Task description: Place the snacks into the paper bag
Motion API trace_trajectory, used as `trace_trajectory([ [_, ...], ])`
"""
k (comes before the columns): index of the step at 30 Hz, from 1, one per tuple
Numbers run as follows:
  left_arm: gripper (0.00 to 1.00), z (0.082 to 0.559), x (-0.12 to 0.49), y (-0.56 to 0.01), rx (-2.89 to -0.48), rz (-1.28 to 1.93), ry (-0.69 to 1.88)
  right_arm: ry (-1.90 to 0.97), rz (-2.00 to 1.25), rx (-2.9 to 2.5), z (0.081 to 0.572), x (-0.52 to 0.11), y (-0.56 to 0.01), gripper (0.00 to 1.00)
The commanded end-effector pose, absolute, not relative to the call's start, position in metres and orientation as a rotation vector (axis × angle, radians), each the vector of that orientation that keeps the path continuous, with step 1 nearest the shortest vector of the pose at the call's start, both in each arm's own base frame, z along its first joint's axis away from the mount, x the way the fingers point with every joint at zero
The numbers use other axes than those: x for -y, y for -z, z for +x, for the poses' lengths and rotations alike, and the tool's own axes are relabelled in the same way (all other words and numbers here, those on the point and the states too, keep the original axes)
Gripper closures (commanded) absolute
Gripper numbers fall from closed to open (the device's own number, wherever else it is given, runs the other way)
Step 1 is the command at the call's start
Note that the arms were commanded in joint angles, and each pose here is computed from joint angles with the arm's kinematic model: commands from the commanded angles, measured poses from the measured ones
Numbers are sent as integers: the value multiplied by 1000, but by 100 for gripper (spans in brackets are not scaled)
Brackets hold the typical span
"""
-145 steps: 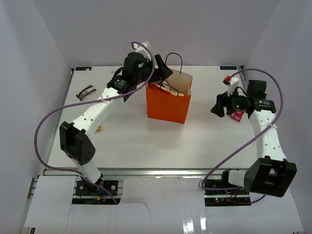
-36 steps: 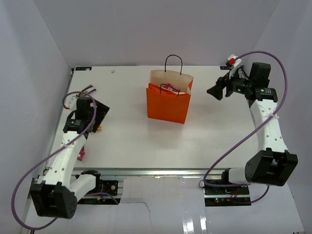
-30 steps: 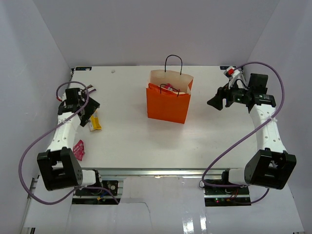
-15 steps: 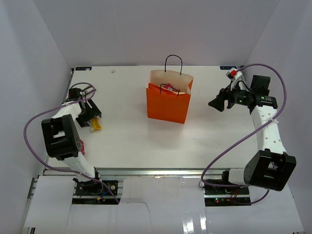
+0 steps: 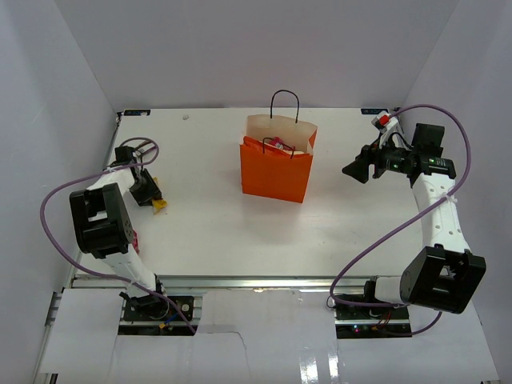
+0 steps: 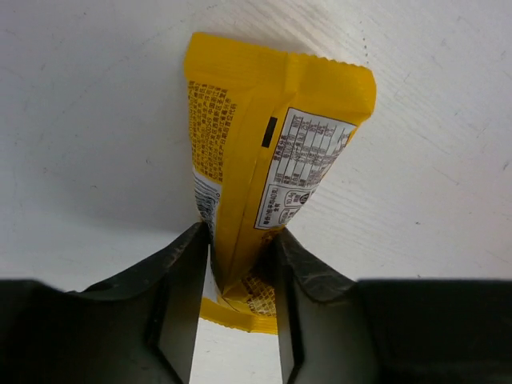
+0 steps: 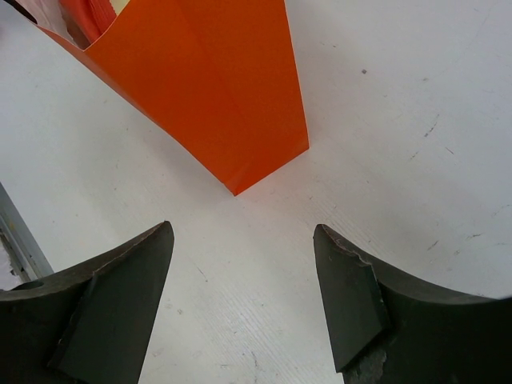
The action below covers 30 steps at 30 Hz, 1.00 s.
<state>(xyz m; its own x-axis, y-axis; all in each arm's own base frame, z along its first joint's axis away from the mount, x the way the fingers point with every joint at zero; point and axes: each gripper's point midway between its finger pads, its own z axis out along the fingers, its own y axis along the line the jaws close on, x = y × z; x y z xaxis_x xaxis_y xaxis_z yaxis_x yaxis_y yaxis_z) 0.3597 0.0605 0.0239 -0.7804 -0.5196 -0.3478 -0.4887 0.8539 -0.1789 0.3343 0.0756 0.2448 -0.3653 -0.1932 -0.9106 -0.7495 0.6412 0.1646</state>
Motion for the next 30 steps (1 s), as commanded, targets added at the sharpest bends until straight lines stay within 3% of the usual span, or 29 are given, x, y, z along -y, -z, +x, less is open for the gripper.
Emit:
trace_trajectory([
  [1, 56, 368, -62, -32, -2610, -734, 126, -742, -744, -1876, 331, -77, -249, 24],
  [6, 66, 374, -54, -54, -2556, -716, 195, -751, -742, -1872, 331, -79, -251, 24],
  [11, 75, 378, -10, -111, -2395, -672, 530, -762, -735, -1873, 330, -79, -251, 24],
  [17, 77, 373, 62, -205, -2106, -460, 971, -780, -732, -1870, 329, -81, -252, 24],
  [25, 76, 357, 173, -358, -1801, 75, 1113, -785, -733, -1862, 328, -82, -256, 24],
  [30, 77, 367, 229, -387, -1752, 274, 1126, -799, -732, -1854, 326, -84, -259, 24],
])
